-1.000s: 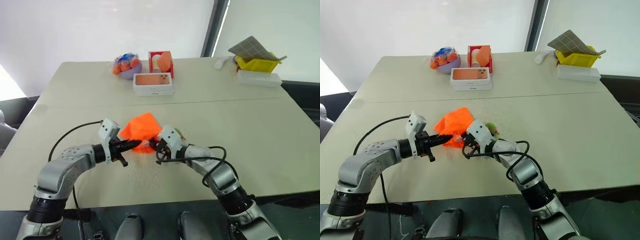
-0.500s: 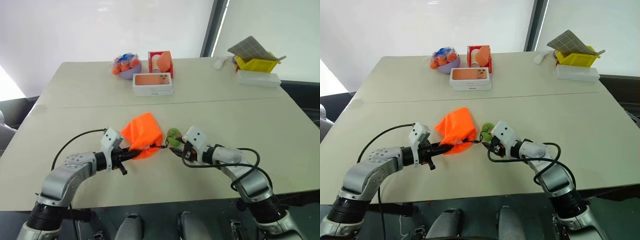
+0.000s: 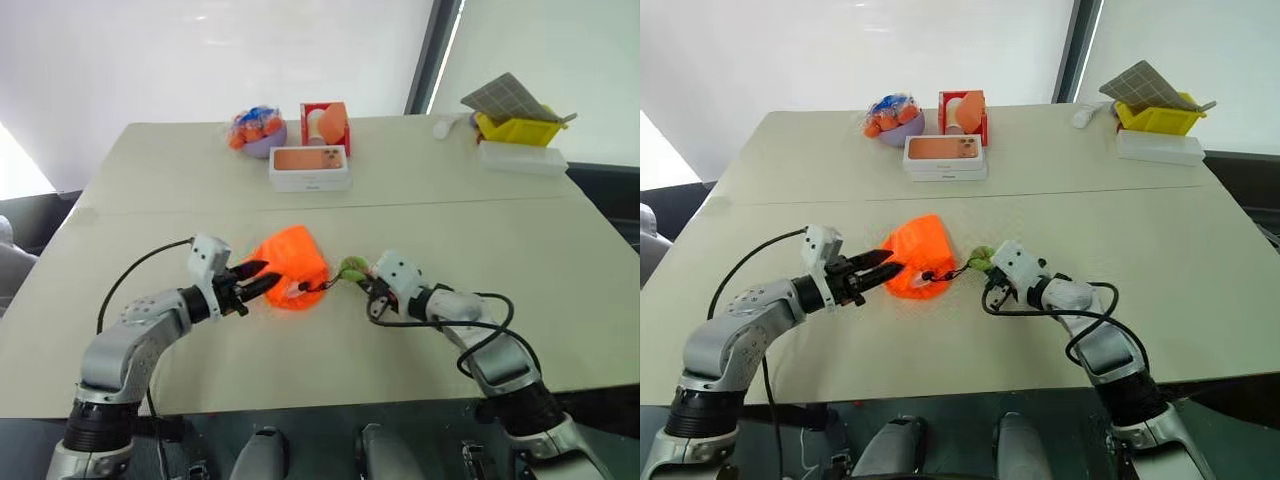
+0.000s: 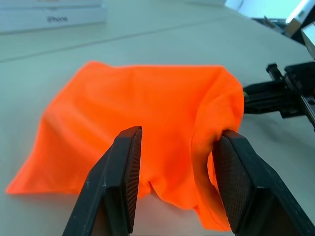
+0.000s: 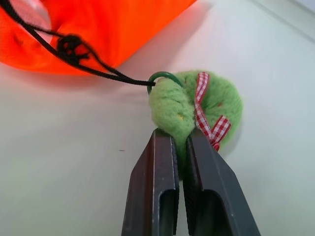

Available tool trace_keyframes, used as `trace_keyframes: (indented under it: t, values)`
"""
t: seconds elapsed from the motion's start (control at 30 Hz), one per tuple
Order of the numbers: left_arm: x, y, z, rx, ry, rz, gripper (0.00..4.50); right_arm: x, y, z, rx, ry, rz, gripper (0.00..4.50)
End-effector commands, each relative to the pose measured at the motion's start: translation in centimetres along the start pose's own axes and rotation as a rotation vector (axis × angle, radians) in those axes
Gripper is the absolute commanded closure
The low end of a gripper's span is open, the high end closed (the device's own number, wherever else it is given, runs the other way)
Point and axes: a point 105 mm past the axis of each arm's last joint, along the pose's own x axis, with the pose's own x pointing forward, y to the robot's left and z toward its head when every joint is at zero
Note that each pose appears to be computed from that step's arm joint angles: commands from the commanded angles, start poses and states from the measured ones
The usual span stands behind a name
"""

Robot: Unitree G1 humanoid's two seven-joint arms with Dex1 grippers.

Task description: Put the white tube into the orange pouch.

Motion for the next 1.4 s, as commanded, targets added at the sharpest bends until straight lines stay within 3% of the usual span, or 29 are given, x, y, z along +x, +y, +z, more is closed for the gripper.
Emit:
trace_keyframes:
  t: [0.03,0.3,0.37,0.5,0.67,0.93,1.17,1.4]
  values:
    - [0.2,-0.3,2.1,0.04,-0.059,-0.013,2.23,-3.0,-2.0,3.5,0.063,-0.189,-0.044,4.47]
    - [1.1,-0.6,3.3,0.022,-0.085,-0.067,2.23,-7.4,-2.7,4.0,0.196,-0.281,-0.036,4.47]
    - [0.9,-1.4,3.4,-0.006,-0.082,-0.131,1.71,-7.6,-2.6,4.1,0.199,-0.284,-0.033,4.5]
    - [0.0,-3.2,2.6,-0.008,0.0,-0.257,0.02,-7.5,-2.3,4.3,0.199,-0.285,-0.032,4.5]
    - [0.4,-1.8,3.6,0.027,-0.039,-0.194,0.02,-7.4,-1.5,5.1,0.21,-0.316,0.009,4.5]
    - [3.6,-2.9,4.5,0.189,-0.034,-0.285,0.02,-8.4,-3.0,6.0,0.246,-0.382,-0.033,4.5]
    - [6.3,-3.7,2.7,0.317,0.062,-0.418,0.02,-9.9,-5.2,6.4,0.321,-0.472,-0.157,4.5]
    - [7.7,-4.3,2.3,0.297,0.059,-0.485,0.02,-10.2,-4.8,6.2,0.342,-0.487,-0.17,4.5]
